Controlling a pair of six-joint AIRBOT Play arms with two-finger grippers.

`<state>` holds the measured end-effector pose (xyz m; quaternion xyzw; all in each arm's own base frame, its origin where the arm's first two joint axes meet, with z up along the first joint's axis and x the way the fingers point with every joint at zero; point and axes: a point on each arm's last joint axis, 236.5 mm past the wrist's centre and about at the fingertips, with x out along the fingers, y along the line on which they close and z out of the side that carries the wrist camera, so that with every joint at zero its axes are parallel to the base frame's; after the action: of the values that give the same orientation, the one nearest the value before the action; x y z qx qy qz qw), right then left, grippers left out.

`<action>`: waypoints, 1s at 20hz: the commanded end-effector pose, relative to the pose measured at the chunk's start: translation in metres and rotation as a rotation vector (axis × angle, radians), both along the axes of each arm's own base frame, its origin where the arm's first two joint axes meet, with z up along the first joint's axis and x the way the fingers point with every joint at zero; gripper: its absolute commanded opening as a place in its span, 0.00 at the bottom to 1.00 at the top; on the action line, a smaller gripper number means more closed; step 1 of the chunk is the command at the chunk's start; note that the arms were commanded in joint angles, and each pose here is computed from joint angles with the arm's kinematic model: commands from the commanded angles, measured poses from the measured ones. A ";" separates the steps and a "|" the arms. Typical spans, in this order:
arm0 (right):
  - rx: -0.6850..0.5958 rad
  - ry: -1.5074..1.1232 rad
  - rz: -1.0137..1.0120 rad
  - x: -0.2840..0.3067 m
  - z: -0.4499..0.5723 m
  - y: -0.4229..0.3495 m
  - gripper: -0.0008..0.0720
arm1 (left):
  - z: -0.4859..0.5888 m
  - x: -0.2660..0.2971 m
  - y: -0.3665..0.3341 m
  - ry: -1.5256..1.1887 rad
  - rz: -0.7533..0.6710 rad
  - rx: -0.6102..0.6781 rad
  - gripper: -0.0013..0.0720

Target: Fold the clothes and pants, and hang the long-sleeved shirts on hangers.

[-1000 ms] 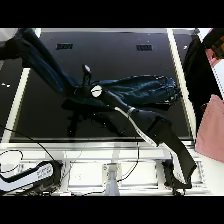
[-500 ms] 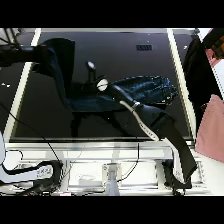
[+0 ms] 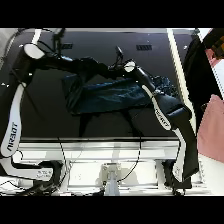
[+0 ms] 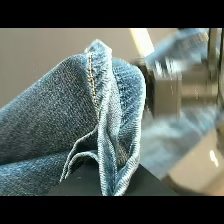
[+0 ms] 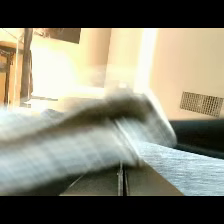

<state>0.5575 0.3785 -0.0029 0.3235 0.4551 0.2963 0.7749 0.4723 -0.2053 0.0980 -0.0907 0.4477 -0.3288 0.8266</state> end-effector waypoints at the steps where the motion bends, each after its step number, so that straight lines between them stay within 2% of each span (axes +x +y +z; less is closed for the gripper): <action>1: -0.051 -0.029 -0.027 0.016 0.005 -0.037 0.08 | -0.027 -0.024 -0.045 0.073 -0.111 0.013 0.07; 11: -0.180 -0.016 -0.088 0.038 0.022 -0.159 0.08 | -0.108 -0.105 -0.115 0.380 -0.327 0.078 0.07; 12: -0.179 -0.018 -0.097 0.039 0.027 -0.167 0.08 | -0.112 -0.108 -0.118 0.387 -0.336 0.082 0.21; 13: -0.178 -0.022 -0.102 0.039 0.033 -0.173 0.08 | -0.114 -0.109 -0.119 0.393 -0.338 0.083 0.51; 14: -0.178 -0.026 -0.105 0.039 0.040 -0.178 0.08 | -0.116 -0.108 -0.119 0.396 -0.338 0.085 0.92; 15: -0.179 -0.032 -0.106 0.038 0.045 -0.181 0.08 | -0.116 -0.108 -0.118 0.396 -0.337 0.084 0.97; 20: -0.254 -0.092 -0.121 0.035 0.075 -0.210 0.08 | -0.091 -0.086 -0.093 0.321 -0.299 0.066 0.97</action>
<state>0.5949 0.1888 0.0580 0.2601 0.4381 0.2157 0.8330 0.3753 -0.3115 -0.0061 -0.0492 0.6103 -0.4138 0.6737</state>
